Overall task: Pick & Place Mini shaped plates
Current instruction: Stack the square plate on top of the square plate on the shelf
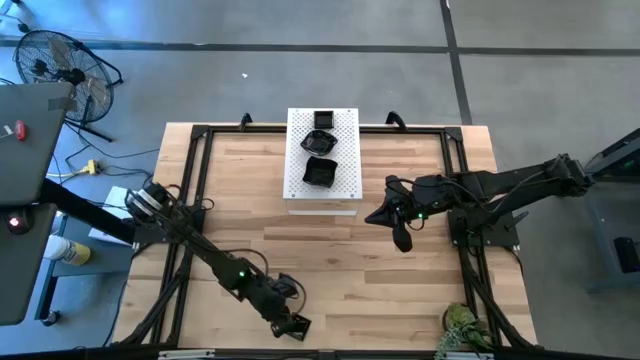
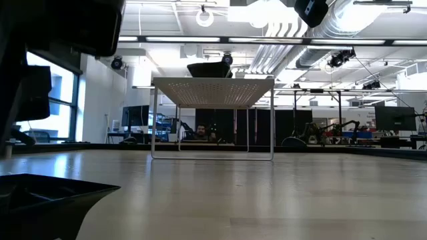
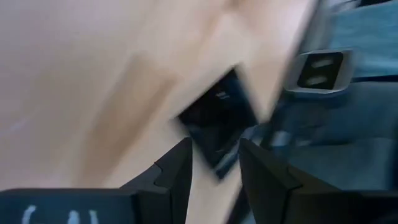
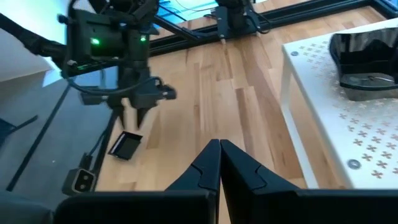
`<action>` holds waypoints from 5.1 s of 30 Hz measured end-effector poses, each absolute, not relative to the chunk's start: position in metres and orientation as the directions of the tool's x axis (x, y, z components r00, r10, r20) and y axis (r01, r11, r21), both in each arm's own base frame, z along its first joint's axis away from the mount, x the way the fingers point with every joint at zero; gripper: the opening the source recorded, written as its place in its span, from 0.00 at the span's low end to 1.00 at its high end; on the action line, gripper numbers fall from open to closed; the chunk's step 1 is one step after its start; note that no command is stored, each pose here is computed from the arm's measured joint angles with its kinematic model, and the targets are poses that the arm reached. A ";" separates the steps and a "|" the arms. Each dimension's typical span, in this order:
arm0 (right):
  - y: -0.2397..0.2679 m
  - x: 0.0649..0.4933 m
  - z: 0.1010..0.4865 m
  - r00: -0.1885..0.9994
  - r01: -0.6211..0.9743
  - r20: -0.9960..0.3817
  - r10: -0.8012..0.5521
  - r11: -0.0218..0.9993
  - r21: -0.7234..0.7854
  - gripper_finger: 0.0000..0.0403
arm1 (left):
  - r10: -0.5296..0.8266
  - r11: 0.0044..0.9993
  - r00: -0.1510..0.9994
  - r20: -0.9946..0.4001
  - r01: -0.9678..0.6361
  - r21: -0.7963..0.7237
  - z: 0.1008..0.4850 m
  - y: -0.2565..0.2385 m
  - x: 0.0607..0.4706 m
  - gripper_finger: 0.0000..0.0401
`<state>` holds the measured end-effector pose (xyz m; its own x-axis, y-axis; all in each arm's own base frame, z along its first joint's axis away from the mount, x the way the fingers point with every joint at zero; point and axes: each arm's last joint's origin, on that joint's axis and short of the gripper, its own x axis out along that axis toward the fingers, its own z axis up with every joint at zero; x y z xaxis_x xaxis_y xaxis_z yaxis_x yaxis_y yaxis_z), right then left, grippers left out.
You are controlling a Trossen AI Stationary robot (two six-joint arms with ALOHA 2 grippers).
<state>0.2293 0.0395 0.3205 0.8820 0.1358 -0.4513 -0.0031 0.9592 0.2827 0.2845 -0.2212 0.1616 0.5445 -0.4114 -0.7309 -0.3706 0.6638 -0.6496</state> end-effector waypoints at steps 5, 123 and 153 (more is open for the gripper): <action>0.040 0.229 0.320 0.880 -0.023 -0.452 0.145 0.964 0.265 0.01 | -0.359 0.668 0.470 -0.806 -0.473 -0.574 0.152 -0.228 0.293 0.32; 0.071 0.220 0.176 0.795 0.250 -0.591 0.134 0.816 0.522 0.20 | 0.063 0.148 0.797 -0.601 -0.603 -0.784 0.133 -0.094 0.345 0.12; 0.094 0.304 0.130 0.661 0.693 -0.750 -0.005 0.387 0.608 0.26 | 0.198 0.547 0.904 -0.380 -0.423 -0.722 0.196 -0.105 0.211 0.00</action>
